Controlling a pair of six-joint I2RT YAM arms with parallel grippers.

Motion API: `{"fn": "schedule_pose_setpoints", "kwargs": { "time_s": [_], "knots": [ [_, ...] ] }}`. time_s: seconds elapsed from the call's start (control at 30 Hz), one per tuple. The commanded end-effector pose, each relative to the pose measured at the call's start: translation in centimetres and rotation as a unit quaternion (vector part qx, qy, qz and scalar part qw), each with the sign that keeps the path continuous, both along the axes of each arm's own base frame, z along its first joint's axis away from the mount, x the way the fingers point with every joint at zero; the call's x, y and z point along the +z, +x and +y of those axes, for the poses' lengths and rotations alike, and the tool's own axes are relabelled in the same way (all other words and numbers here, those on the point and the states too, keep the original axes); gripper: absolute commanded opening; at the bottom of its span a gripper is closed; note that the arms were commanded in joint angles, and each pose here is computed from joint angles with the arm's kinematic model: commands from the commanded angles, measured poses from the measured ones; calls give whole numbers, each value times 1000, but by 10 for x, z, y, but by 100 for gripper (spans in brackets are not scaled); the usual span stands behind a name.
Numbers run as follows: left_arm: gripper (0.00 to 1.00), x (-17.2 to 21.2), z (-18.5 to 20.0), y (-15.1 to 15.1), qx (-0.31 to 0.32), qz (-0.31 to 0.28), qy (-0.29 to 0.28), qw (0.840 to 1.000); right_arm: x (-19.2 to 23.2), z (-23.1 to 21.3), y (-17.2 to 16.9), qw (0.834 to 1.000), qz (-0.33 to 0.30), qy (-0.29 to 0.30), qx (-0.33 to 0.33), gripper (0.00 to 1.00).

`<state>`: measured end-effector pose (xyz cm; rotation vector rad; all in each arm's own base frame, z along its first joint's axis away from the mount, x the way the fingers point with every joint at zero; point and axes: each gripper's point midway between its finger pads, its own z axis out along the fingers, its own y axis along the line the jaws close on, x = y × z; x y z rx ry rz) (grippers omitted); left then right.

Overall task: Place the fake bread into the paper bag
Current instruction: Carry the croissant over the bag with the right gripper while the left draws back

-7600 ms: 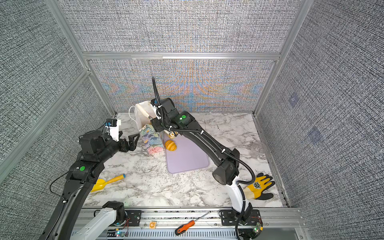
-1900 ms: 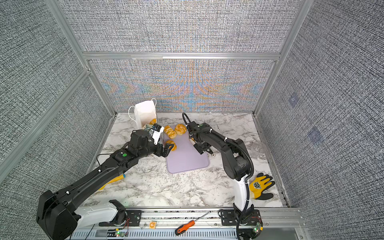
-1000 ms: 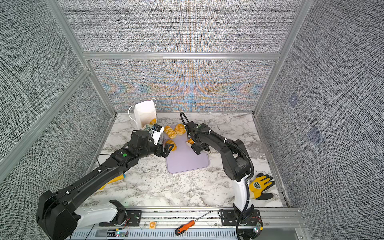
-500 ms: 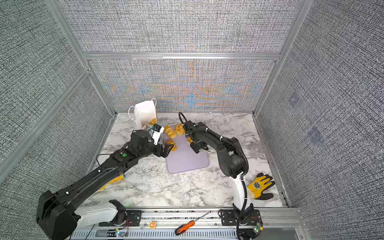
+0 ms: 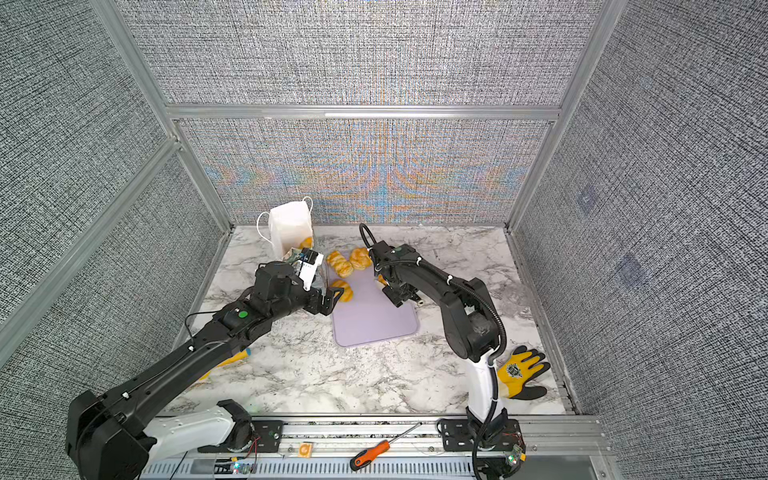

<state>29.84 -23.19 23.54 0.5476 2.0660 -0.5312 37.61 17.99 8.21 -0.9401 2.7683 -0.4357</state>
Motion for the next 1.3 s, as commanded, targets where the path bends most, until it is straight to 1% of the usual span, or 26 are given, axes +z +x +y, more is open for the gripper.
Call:
{"fn": "schedule_pose_setpoints", "kwargs": {
  "time_s": [0.0,0.5,0.73,0.87,1.1,1.27],
  "knots": [
    [99,3,5,0,7,-12,9,1000,7,2,0,1000,-8,14,0,55],
    [99,18,13,-5,15,-31,5,999,40,7,-12,997,-33,72,-7,55],
    [99,30,23,-5,34,-51,4,998,56,11,-18,994,-46,102,-9,55],
    [99,38,31,-6,46,-63,11,997,67,17,-21,991,-55,120,-6,54],
    [99,48,37,-9,47,-69,26,996,86,30,-26,988,-72,138,4,54],
    [99,60,42,-12,52,-79,22,995,106,41,-29,982,-93,161,11,54]
  ]
}}
